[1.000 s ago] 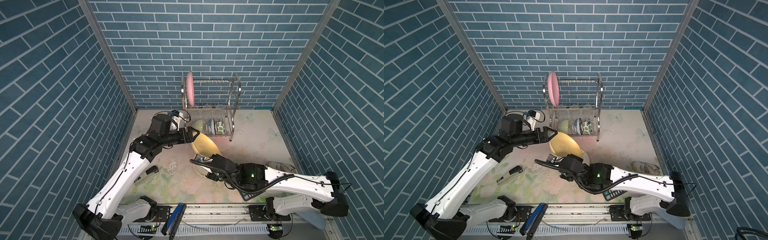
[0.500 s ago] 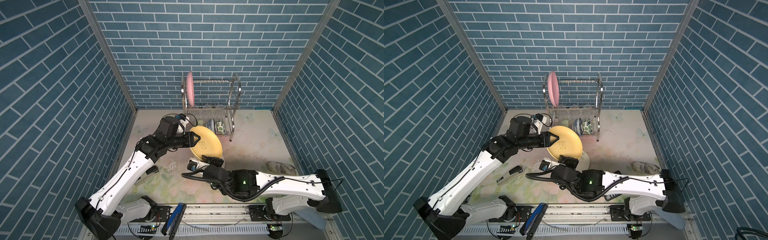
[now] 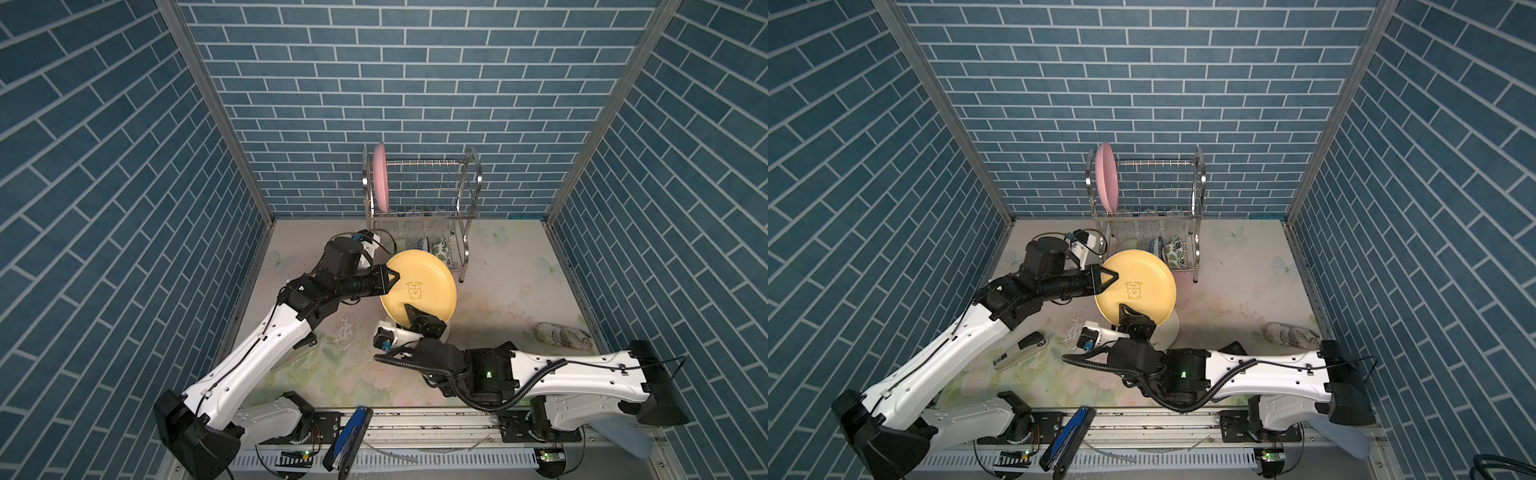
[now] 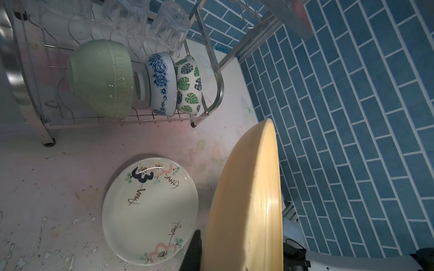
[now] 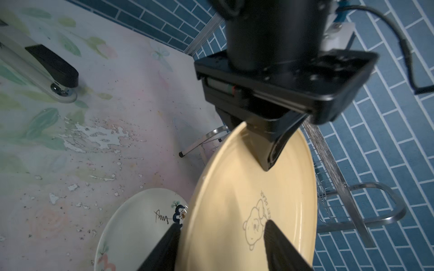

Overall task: Unload the mixed dishes from the dish rack
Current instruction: 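Lower the yellow plate onto the white plate while the left gripper steadies its rim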

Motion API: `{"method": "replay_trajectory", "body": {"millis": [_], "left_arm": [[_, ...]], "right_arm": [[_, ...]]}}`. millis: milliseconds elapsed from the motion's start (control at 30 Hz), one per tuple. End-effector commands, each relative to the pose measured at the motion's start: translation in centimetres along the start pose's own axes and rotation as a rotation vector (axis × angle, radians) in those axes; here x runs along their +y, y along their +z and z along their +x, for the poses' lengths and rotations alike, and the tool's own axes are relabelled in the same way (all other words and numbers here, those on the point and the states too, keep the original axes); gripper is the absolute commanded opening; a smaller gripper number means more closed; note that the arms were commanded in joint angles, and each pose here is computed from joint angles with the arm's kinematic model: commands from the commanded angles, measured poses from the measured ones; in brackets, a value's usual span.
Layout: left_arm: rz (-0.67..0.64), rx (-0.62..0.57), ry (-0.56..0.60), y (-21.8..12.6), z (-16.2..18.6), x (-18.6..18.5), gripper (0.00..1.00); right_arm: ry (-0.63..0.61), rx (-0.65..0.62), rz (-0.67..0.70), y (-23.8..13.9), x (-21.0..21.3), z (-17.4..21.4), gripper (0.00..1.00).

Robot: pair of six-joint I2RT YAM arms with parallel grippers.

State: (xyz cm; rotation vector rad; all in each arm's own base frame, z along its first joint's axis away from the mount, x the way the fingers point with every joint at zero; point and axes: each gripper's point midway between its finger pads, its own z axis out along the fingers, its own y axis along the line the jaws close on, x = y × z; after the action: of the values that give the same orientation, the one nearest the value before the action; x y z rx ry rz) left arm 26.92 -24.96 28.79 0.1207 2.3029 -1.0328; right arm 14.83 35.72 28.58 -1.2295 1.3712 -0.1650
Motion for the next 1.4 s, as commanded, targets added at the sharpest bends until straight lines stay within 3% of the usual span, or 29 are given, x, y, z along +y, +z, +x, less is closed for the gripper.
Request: {"method": "replay_trajectory", "body": {"millis": [0,100,167,467,667,1033,1367], "left_arm": [[-0.009,-0.007,0.027,0.6,0.4,0.6,0.00],[-0.021,-0.015,0.024,0.9,0.6,1.2,0.00],[-0.029,-0.020,0.023,1.1,0.7,1.5,0.00],[-0.051,-0.060,0.016,1.2,0.7,2.6,0.00],[-0.039,-0.074,-0.004,1.7,1.3,3.6,0.00],[-0.028,-0.056,-0.111,4.3,3.4,6.7,0.00],[0.010,-0.064,-0.122,4.5,3.4,6.4,0.00]], "right_arm": [[0.198,-0.084,-0.006,-1.4,-2.1,-1.1,0.67],[0.277,-0.101,-0.099,-2.2,-1.9,-0.7,0.71],[0.329,-0.112,-0.153,-2.9,-1.8,-0.5,0.85],[0.617,-0.223,-0.293,-6.0,-4.4,-0.3,0.83],[0.898,-0.042,-0.182,-4.3,-7.9,6.2,0.79],[1.213,0.358,-0.115,-0.4,-6.6,16.7,0.73],[1.452,0.345,-0.253,2.2,-4.8,18.6,0.71]]}}
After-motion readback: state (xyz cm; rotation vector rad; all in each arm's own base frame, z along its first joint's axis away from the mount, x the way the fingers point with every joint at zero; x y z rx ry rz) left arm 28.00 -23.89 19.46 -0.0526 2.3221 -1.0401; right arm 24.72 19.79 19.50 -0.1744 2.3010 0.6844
